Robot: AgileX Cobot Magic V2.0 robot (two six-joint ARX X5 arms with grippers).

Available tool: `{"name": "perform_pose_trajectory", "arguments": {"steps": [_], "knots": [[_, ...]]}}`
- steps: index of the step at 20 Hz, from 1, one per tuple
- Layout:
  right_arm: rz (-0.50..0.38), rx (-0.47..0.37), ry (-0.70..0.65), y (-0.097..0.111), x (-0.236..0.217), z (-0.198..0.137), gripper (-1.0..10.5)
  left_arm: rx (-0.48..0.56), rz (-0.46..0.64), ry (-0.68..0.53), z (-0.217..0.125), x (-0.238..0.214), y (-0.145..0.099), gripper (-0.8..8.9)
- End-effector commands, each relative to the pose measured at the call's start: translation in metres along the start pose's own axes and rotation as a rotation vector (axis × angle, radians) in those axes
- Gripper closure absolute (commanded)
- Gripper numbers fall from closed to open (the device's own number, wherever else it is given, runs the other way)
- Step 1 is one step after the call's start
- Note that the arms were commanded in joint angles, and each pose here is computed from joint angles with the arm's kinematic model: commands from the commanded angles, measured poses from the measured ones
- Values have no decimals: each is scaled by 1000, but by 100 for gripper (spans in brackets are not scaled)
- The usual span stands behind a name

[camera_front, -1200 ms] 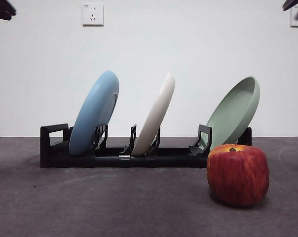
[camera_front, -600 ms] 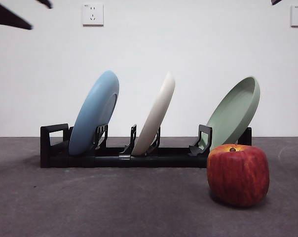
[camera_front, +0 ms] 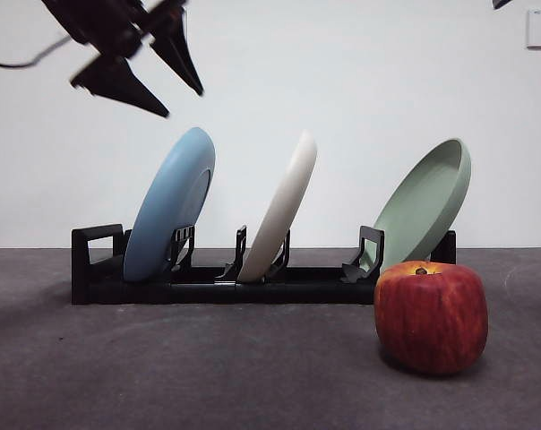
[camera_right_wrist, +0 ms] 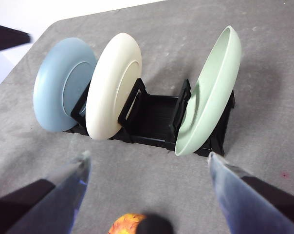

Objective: Take the blue plate from the plate rack,put the plate on the table,take the apple from the table,put the apple in the plate

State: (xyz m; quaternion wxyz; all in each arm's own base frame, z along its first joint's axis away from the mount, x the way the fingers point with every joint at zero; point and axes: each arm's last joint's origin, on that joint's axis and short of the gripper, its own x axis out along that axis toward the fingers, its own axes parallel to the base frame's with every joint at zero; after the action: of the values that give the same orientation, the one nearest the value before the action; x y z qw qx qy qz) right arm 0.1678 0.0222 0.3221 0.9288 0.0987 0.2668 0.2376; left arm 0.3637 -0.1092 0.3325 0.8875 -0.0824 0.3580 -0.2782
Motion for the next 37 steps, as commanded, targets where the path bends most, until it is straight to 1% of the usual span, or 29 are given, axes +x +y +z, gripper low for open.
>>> {"name": "perform_pose_trajectory", "arguments": {"steps": [1,3,6,7,9,10,11,14,17,19,22,25,27,28,29,31,32,35,37], "knots": [[0,-14,-11,1,-1,2,537,1,-10,63,-8,20,4,499],[-1,-14,-11,1,-1,2,537,-14,-6,113,-14,31,8,500],[-4,-14,-11,1,-1,2,537,-3,-8,119,-15,33,8,518],[-4,-14,-11,1,-1,2,537,-2,-10,118,-15,33,7,600],[-4,-14,-11,1,-1,2,538,2,-10,119,-15,33,7,799],[-4,-14,-11,1,-1,2,538,5,-11,118,-15,33,7,824],[-4,-14,-11,1,-1,2,537,5,-19,119,-15,33,7,822],[-4,-14,-11,1,-1,2,538,-1,-102,124,-11,29,3,822],[-4,-14,-11,1,-1,2,538,-7,-113,133,6,10,-8,822],[-4,-14,-12,1,-1,2,538,19,-116,110,24,-11,-18,822],[-4,-14,-12,1,-1,2,538,90,-123,66,49,-51,-40,822],[-3,-14,-13,1,-1,2,538,186,-137,47,61,-97,-67,822],[-3,-17,-18,1,-1,3,538,244,-140,62,59,-128,-85,822],[-3,-18,-20,1,-1,3,538,283,-118,64,55,-144,-95,822],[-3,-18,-20,1,-1,3,538,314,-105,61,52,-155,-104,822],[-3,-18,-21,1,-1,3,538,368,-126,27,44,-177,-126,822],[-3,-19,-21,1,-1,3,538,389,-137,14,40,-185,-133,822],[-3,-18,-21,1,-1,3,538,460,-63,-14,26,-205,-156,822],[-4,-18,-21,1,-1,3,538,500,-45,-2,10,-213,-171,822]]}}
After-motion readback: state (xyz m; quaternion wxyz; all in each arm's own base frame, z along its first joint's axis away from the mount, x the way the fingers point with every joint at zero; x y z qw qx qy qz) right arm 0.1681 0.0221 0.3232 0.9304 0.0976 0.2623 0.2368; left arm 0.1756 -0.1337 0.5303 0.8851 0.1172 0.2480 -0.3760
